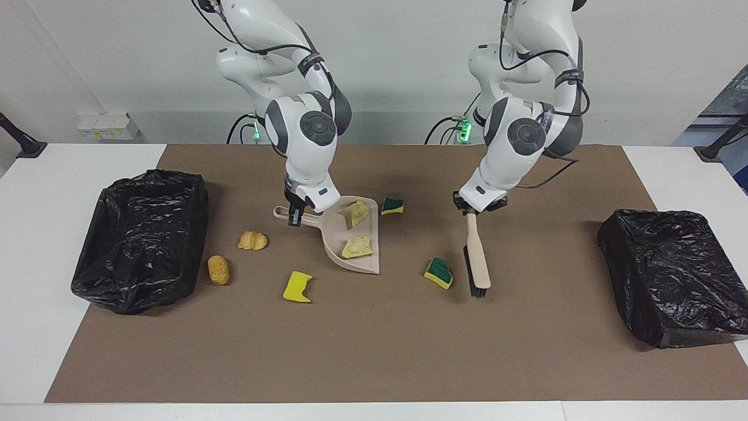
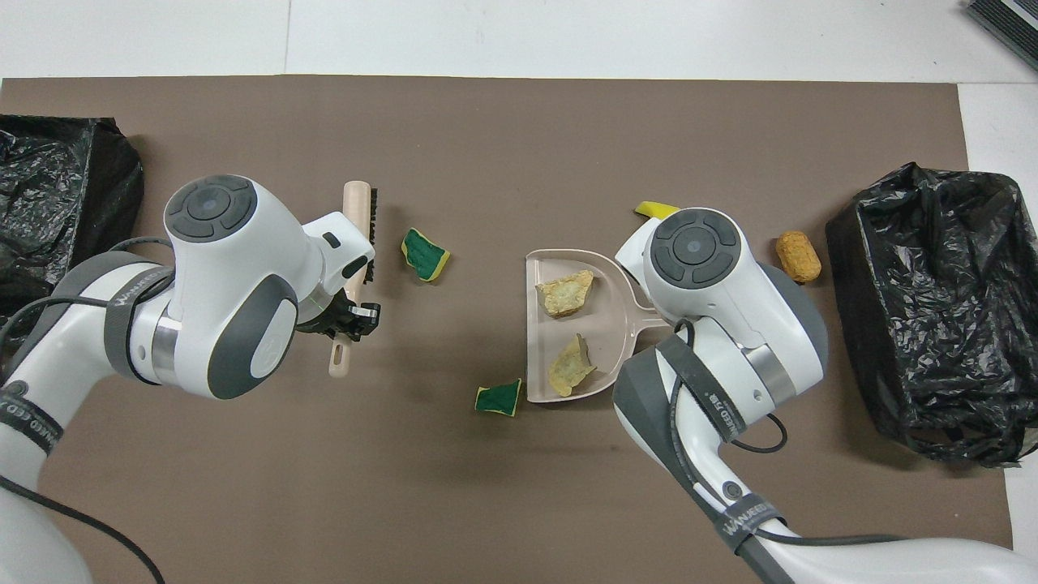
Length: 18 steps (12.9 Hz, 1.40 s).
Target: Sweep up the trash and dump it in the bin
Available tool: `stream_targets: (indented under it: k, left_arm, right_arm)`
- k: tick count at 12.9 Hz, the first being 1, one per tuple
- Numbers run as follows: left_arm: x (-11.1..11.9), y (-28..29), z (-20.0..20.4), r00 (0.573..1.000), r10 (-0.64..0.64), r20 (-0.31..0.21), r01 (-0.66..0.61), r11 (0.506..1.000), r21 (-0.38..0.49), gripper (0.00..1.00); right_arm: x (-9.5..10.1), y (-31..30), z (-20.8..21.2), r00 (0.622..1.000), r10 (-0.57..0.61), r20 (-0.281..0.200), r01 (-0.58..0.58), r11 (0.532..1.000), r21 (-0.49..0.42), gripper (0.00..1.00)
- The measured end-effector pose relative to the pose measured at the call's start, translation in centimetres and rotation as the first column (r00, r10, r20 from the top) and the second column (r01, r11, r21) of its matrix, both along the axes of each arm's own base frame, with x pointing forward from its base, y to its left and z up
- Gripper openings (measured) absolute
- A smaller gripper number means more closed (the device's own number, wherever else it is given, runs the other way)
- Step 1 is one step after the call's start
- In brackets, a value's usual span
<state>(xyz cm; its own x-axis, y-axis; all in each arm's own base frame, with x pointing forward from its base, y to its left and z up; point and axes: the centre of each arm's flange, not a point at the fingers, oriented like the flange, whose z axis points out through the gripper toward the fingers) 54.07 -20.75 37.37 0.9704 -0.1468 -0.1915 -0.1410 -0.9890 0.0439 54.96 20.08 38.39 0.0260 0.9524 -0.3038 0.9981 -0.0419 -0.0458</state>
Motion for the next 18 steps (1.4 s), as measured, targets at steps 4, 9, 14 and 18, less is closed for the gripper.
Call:
stream_targets:
  k: [4,9,14,18]
  left_arm:
    - [-0.1,-0.6,-2.8,0.992,-0.12,-0.031,0.119,0.993,-0.017,0.26]
    - [-3.7,-7.3,-3.2,0.978,-0.204,-0.031,0.204,0.979,-0.01,0.26]
    - [-10.9,-16.6,-2.6,0.982,-0.188,-0.019,0.188,0.982,0.0,0.26]
    - [-15.0,-21.7,-1.3,0.987,-0.16,0.007,0.16,0.986,-0.038,0.26]
  right_arm:
    - [-0.1,0.0,-0.2,1.0,0.001,0.001,-0.001,1.0,0.001,0.32]
    - [-0.3,-0.3,-0.4,1.0,0.003,0.007,-0.003,1.0,0.005,0.32]
    - [-0.4,-0.3,-0.5,1.0,0.002,0.007,-0.002,1.0,0.006,0.32]
    - [-0.4,-0.3,-0.5,1.0,0.002,0.007,-0.002,1.0,0.006,0.32]
